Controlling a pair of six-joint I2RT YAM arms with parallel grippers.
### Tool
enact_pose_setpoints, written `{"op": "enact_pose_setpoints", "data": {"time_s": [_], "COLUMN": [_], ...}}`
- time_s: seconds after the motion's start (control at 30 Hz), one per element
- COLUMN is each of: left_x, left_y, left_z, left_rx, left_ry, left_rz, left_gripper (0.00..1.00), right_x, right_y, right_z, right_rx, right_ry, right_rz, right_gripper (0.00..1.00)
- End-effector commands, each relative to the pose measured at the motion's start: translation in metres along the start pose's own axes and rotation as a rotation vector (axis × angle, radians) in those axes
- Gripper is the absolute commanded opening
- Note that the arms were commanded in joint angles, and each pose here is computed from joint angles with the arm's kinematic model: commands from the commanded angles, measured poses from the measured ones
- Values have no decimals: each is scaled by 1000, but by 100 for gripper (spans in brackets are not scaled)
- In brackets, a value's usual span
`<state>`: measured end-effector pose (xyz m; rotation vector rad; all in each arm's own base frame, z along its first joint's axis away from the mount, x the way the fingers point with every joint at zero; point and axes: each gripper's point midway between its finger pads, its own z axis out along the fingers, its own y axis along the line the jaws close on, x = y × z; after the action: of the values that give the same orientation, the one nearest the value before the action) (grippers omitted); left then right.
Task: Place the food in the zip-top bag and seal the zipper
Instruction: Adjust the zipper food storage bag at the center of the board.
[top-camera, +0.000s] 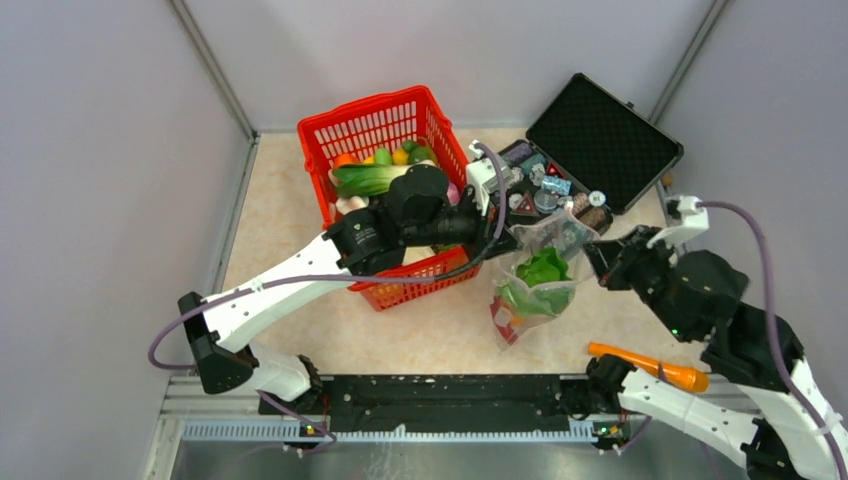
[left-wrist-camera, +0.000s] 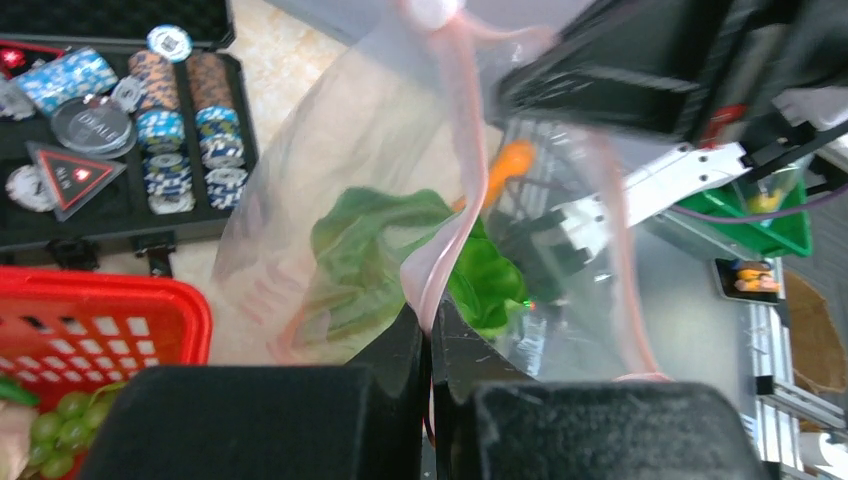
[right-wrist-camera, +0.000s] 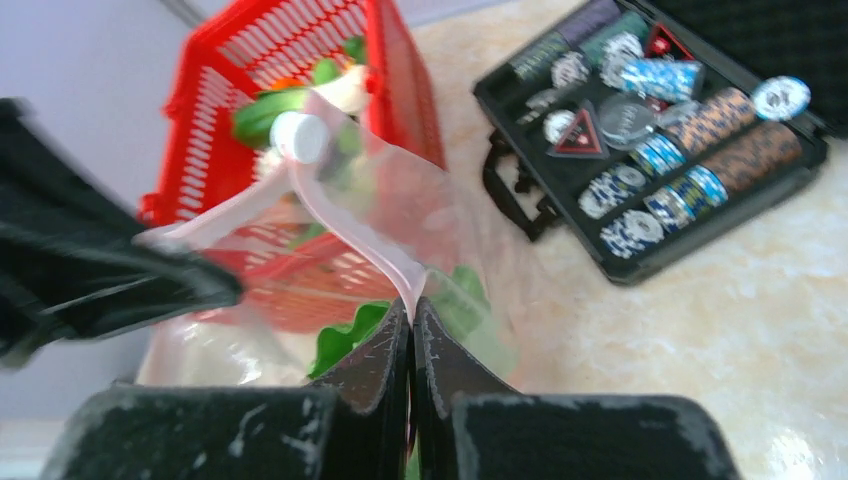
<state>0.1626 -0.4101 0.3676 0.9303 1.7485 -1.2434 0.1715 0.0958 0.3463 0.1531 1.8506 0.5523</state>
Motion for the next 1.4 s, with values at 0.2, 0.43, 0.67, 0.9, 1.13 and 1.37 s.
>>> {"op": "enact_pose_setpoints", "data": {"time_s": [0.2,0.43,0.67,0.9,1.13,1.37], "left_x": [25,1,43,-20,-44,58], "left_y": [25,57,60,-12,-29,48], "left_z": [21,8,17,-5,-11,24], "left_rx": [11,-162,-82,219,285,35], "left_ry": [67,-14,58,-106,-171,72], "left_rz": [-47,28,-94,-39,-15,-170], "left_gripper": [0,0,0,0,0,0], "right_x": [-23,13,28,-53,-1,46], "right_y": [8,62,15,-9,8,54], "right_z": [4,28,48,-11,-8,17], "right_rx": [32,-208,96,51,-22,-250], "right_ry": [-13,128,160,-214,125,240], "right_rz": [-97,-174,-155,39,-205,-194], "right_gripper": [0,0,0,0,0,0]}}
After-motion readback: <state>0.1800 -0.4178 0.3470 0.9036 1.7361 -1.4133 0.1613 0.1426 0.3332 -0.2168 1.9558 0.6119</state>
